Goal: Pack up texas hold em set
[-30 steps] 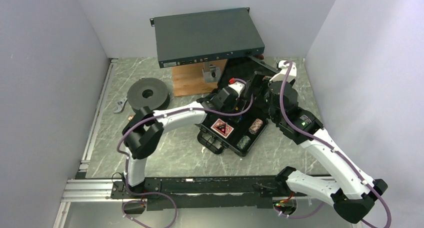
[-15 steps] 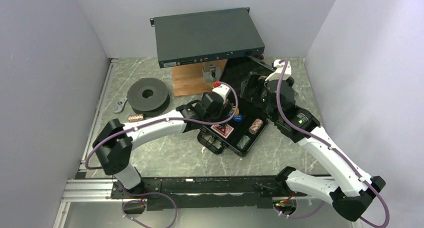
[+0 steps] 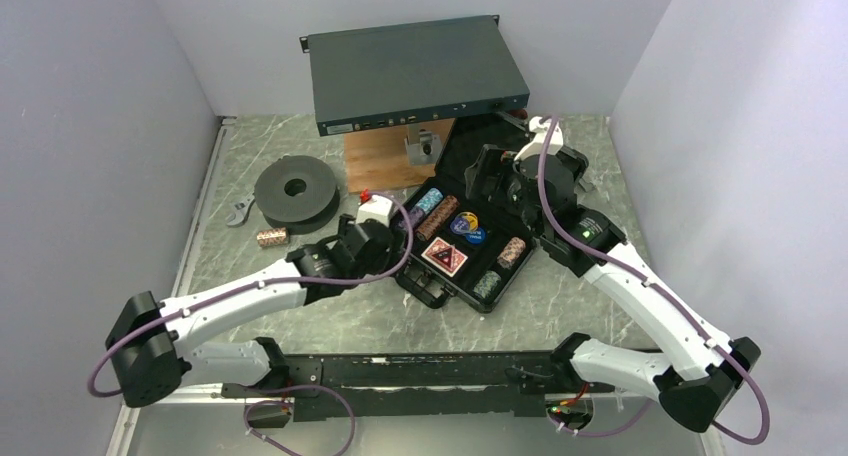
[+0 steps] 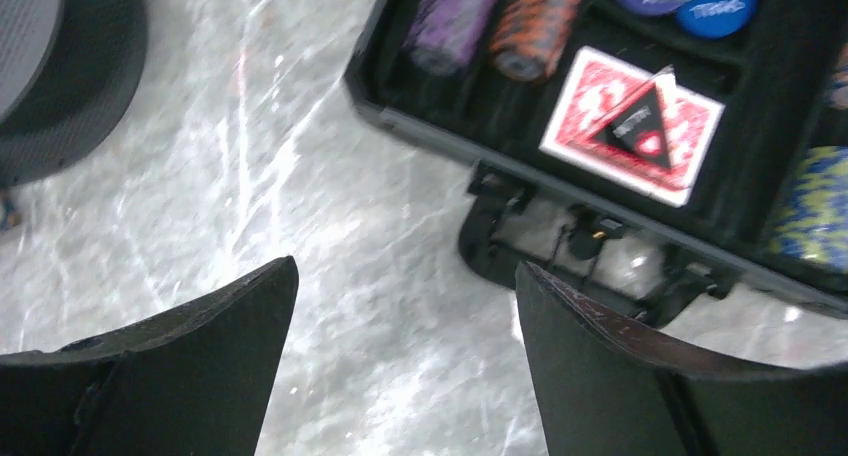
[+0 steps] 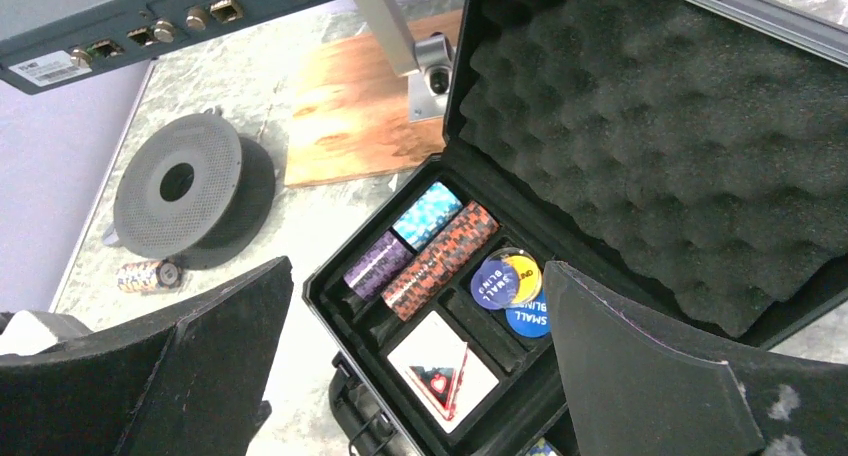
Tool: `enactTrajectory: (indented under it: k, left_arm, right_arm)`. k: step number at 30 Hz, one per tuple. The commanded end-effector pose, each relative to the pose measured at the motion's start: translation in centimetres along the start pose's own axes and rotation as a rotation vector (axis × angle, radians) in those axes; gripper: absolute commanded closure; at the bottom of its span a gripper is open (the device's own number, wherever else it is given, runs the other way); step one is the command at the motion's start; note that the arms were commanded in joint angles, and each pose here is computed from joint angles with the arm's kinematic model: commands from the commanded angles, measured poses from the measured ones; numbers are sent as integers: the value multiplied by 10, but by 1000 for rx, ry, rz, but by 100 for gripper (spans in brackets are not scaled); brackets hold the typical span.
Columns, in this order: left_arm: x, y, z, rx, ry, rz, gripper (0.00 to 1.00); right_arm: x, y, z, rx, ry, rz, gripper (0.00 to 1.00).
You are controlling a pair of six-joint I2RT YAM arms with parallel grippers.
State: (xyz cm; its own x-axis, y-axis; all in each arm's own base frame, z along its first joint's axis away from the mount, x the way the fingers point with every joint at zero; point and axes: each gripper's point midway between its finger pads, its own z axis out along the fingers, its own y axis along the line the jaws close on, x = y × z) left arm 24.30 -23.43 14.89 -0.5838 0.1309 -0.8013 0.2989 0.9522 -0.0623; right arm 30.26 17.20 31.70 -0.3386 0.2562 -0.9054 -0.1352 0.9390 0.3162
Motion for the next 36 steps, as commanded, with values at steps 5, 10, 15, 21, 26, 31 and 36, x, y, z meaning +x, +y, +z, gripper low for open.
enactTrajectory:
  k: [5, 10, 15, 21, 26, 31, 36]
  left_arm:
    - [39, 57, -17, -148, -13, -105, 14]
    - [41, 80, -25, -189, -62, -154, 14]
    - [44, 102, -23, -194, -78, -230, 15]
    - [41, 128, -30, -194, -121, -303, 11]
    - [36, 157, -37, -280, -145, -390, 5]
    - [36, 182, -39, -381, -127, -428, 1]
    - [42, 213, -39, -519, -33, -449, 0]
  right_arm:
    - [-21, 26, 10, -79, -43, 40, 1]
    - [-17, 29, 18, -79, -27, 27, 1]
    - [-12, 23, 20, -57, -20, 4, 1]
    - [-9, 16, 18, -38, -30, -11, 0]
    - [-8, 14, 18, -33, -30, -18, 0]
    - [-5, 12, 17, -33, -25, -22, 0]
    - [-5, 9, 14, -26, -34, -21, 0]
